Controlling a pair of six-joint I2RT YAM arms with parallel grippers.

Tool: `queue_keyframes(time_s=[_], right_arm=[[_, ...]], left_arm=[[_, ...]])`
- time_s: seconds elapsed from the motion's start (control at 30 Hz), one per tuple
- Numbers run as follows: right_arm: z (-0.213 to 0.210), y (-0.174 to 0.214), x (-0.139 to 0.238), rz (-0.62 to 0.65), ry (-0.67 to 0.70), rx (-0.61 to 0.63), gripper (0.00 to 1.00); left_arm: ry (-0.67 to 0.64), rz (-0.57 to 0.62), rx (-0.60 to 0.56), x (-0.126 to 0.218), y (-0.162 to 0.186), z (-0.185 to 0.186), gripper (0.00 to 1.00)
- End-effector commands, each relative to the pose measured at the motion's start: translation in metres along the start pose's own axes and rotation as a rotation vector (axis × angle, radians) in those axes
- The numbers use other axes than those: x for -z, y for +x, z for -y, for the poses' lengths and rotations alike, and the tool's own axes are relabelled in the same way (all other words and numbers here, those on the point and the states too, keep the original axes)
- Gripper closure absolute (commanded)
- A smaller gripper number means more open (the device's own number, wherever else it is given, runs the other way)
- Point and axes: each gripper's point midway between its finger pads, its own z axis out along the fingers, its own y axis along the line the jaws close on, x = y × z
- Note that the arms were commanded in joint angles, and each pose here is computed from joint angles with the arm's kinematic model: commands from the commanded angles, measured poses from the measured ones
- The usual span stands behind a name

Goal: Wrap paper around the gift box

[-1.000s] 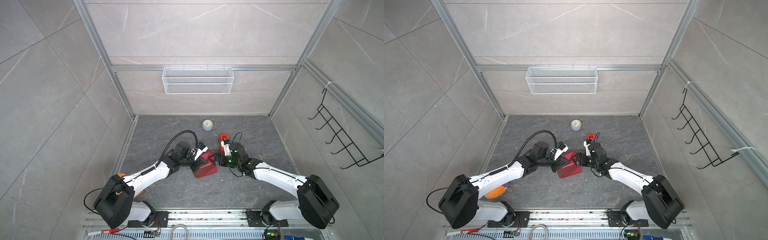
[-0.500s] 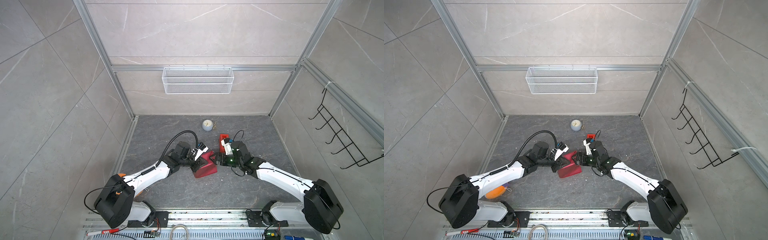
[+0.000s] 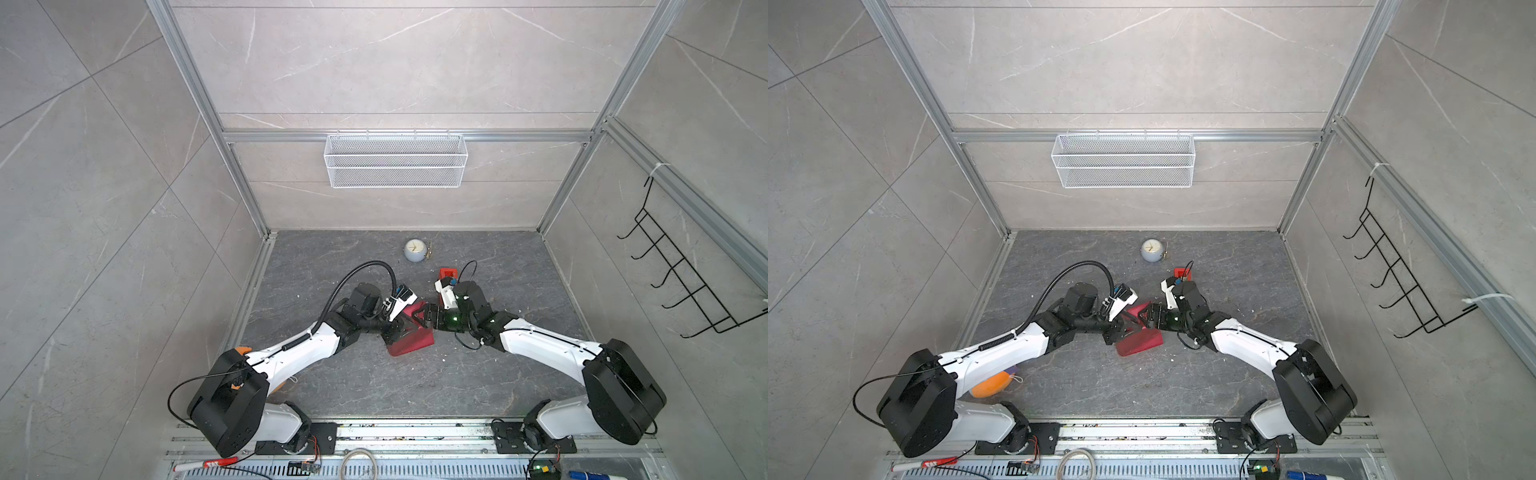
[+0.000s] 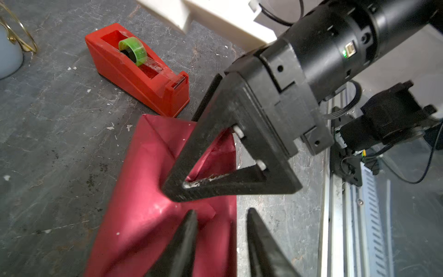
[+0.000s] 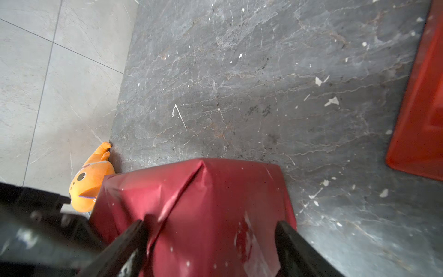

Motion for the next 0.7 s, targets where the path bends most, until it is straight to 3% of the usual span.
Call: queue_keyframes(time_s=[0.0,0.17,0.27,0.47,0.67], right_arm=[[0.03,0.028,0.001,-0.053,0.095,-0.02,0.15],[0.036,0.036,0.001,-0.062,0.101,-0.019,0.15],[0.037,0.036,0.0,-0.062,0.101,-0.015,0.15],[0.036,0.034,-0.001,-0.057,0.1,-0.009,0.15],[0.03,0.029,0.0,-0.05,0.09,-0.001,0.15]], left_arm=[[-0.052,0.082,0.034,0.016,-0.025,0.001,0.51],[-0.331,0.179,0.149,0.045,-0.04,-0.038,0.41],[-0.44,0.15,0.219,0.05,-0.032,-0.058,0.28],[-0.443,0.005,0.31,0.033,-0.01,-0.066,0.2],[-0.409,-0.068,0.359,0.016,0.013,-0.068,0.18]])
